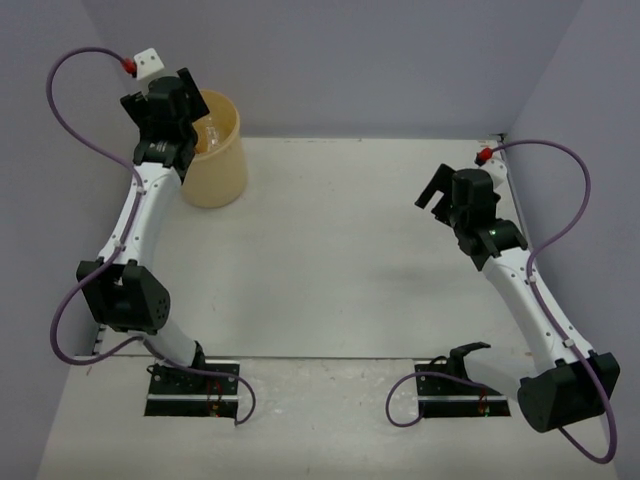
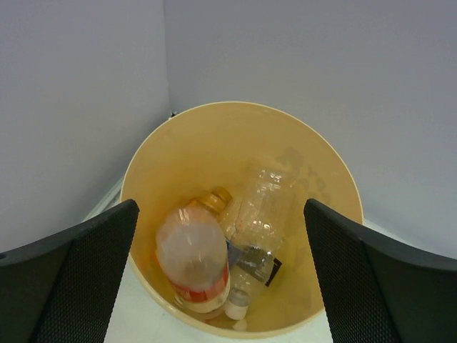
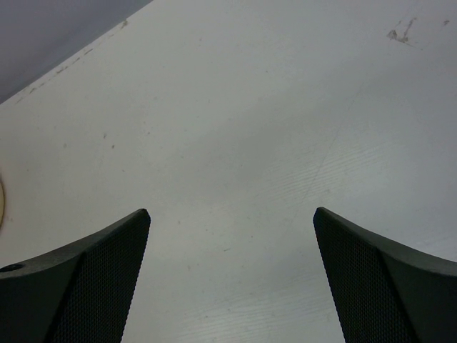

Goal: Put the plastic bottles in the bin

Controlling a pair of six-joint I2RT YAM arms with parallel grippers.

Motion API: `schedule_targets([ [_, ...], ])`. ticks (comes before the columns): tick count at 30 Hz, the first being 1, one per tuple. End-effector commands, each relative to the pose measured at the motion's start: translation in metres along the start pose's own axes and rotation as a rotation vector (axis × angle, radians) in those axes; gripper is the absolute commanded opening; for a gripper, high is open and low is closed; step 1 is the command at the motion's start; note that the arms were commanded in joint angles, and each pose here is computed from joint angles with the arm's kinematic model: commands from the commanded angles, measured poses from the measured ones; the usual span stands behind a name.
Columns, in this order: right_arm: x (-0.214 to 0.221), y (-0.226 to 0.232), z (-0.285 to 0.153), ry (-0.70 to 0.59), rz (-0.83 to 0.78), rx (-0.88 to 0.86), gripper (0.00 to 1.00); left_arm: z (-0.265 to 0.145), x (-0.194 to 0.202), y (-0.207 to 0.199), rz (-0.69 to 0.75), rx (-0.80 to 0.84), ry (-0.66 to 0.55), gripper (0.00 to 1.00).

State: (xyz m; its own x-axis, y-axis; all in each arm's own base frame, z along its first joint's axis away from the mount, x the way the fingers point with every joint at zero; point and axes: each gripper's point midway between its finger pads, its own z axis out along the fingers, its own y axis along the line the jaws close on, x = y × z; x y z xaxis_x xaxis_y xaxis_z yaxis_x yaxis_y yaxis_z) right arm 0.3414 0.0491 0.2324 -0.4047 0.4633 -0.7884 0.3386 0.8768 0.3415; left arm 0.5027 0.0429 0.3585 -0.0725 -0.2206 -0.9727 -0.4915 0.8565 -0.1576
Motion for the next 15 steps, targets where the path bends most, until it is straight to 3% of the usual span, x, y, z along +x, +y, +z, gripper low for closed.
schedule_targets([
  [1,-0.011,0.001,-0.011,-0.037,0.004,-0.026,0.99,-0.048,-0.064,0.01,-0.088,0.057,-0.073,1.0],
  [4,-0.01,0.0,-0.013,-0.039,0.0,-0.027,0.99,-0.073,-0.051,0.027,-0.086,0.044,-0.026,1.0],
  [8,-0.01,-0.003,-0.018,-0.048,0.002,-0.034,0.99,-0.095,0.021,0.061,-0.101,-0.012,0.095,1.0],
  [15,-0.005,-0.005,-0.024,-0.064,-0.004,-0.067,0.99,-0.148,0.099,0.102,-0.243,0.004,0.144,1.0],
])
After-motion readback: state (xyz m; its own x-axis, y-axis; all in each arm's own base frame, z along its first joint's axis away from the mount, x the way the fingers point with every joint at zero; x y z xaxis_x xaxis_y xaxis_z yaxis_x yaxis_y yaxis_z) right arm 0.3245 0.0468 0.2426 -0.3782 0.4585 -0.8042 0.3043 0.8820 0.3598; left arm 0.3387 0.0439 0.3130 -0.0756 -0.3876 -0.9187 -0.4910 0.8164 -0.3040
